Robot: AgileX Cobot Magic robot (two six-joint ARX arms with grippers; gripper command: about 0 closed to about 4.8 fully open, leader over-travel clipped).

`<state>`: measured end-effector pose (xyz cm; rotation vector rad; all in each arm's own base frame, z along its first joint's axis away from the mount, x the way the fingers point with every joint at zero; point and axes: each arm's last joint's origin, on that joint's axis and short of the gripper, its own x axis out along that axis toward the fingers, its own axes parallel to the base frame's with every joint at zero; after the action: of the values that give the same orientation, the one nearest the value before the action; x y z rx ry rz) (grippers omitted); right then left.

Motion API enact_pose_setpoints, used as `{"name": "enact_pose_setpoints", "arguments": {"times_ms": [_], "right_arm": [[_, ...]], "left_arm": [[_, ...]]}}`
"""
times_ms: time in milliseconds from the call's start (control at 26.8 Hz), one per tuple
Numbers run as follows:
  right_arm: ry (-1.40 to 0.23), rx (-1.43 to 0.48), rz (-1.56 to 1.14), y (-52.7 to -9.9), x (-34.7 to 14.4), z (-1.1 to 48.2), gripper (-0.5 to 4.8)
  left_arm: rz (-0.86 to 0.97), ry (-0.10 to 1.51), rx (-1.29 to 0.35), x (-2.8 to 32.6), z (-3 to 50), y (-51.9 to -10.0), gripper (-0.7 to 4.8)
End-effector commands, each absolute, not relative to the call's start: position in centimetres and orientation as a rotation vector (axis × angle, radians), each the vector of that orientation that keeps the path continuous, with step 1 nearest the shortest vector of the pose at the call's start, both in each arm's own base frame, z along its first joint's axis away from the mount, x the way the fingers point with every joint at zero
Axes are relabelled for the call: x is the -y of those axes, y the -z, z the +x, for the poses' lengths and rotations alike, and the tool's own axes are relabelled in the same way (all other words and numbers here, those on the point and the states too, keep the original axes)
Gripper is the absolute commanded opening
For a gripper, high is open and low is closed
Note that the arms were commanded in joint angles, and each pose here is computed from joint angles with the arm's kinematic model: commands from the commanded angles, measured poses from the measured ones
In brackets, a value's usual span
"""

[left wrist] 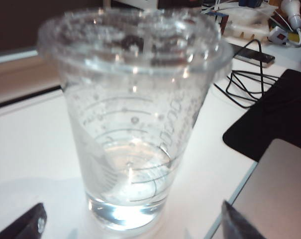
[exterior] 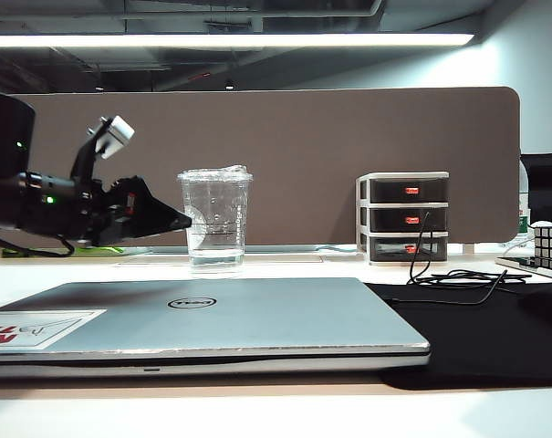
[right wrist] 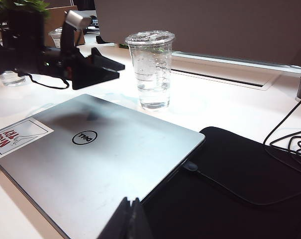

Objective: Pick up the coffee cup and place it on the right side of the laptop.

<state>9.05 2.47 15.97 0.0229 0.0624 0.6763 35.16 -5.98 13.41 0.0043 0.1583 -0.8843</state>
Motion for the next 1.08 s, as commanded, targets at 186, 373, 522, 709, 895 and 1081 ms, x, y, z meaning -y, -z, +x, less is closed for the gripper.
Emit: {"name": "enact_pose_setpoints", "arguments": {"times_ms": [186, 373, 522, 709, 895, 1081], "right_arm": [[-0.679, -0.051, 0.023, -16.0, -2.5, 9.1, -0.01], [-0.679, -0.052, 0.023, -16.0, -2.5, 9.1, -0.01], [-0.679, -0.053, 0.023, -15.9, -2.5, 9.1, -0.01], [-0.678, -0.053, 0.023, -15.9, -2.5, 9.1, -0.01], [-0.678, -0.053, 0.023, -15.9, -2.5, 9.1, -0.01], [-0.678, -0.053, 0.023, -15.9, -2.5, 9.1, -0.01]], "left_arm": [[0.003, 0.975, -0.144, 7.5, 38.3, -13.6, 4.79], [0.008, 0.987, -0.140, 8.1, 39.6, -13.3, 4.79], [0.009, 1.000, -0.139, 8.8, 40.5, -12.9, 4.79], [0.014, 1.018, -0.135, 10.0, 41.2, -12.8, 4.79], [0.024, 1.013, -0.114, 10.5, 41.8, -13.0, 4.79], [0.032, 1.005, -0.087, 10.7, 42.5, -13.2, 4.79]]}}
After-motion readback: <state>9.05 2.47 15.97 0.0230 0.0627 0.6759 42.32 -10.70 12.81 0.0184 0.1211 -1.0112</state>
